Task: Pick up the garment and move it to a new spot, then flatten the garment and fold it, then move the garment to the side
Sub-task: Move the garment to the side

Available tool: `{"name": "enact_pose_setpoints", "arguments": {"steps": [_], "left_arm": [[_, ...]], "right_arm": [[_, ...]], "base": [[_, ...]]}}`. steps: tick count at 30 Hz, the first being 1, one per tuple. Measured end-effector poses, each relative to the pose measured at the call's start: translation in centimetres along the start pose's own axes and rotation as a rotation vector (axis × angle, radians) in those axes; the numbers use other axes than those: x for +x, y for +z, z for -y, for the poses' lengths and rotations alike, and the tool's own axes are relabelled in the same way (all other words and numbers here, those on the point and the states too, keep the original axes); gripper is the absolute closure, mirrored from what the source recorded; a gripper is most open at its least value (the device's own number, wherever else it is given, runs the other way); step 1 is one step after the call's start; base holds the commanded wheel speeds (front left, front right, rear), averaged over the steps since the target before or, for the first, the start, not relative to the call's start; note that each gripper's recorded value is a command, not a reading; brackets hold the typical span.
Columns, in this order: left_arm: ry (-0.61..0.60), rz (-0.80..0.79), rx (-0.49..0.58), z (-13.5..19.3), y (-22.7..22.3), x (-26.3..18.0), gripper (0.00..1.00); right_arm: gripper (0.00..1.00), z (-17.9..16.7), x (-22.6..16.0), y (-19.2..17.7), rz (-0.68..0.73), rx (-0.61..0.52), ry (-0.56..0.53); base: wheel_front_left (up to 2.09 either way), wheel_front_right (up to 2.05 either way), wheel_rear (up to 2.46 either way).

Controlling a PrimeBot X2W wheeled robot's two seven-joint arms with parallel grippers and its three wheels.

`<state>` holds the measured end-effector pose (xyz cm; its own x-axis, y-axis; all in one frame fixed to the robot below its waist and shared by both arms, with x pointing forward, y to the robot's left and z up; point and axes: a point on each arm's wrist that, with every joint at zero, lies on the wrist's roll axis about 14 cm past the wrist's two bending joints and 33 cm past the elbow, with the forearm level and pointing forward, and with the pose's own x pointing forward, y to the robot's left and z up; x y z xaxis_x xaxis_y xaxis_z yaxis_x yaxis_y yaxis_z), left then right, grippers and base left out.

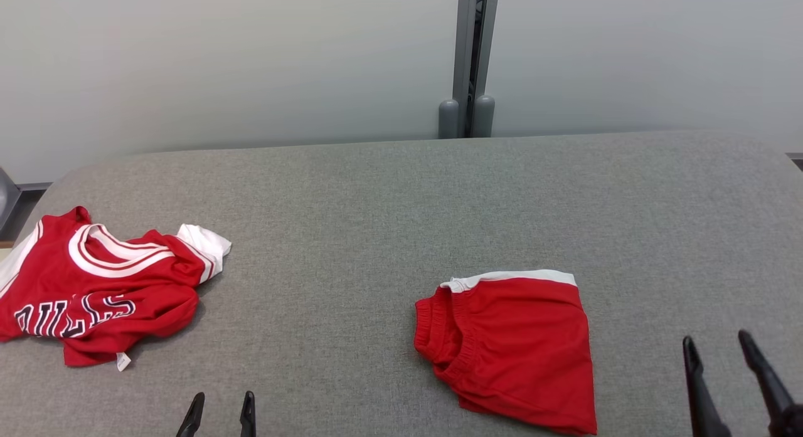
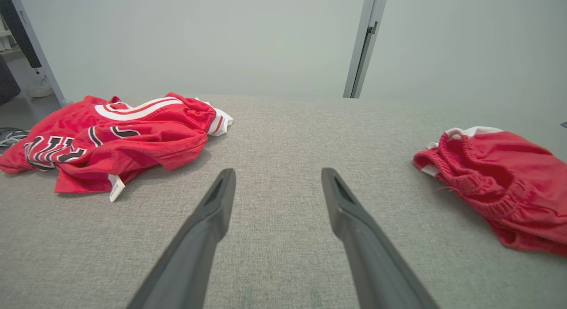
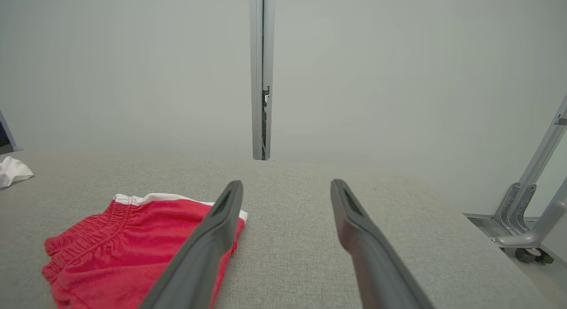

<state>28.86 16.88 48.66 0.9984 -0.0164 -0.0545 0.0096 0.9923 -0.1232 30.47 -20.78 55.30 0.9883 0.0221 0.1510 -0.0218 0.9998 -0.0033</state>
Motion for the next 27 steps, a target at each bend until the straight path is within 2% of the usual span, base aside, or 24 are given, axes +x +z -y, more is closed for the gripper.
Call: {"name": "enact_pose_setpoints", "arguments": {"steps": [9,27], "left_arm": [[0.008,0.017,-0.004,-0.2,0.4,-0.2,0.0],[0.052,0.035,-0.017,-1.3,0.8,-1.1,0.0]], "right_arm": [[0.0,-0.5,-0.8,-1.4,-0.044,0.02,-0.008],[0.0,-0.9,-0.1,-1.4,-0.041,0.012,0.017]], "base": [[0.0,0.0,0.0],[0.0,0.0,0.0]]}}
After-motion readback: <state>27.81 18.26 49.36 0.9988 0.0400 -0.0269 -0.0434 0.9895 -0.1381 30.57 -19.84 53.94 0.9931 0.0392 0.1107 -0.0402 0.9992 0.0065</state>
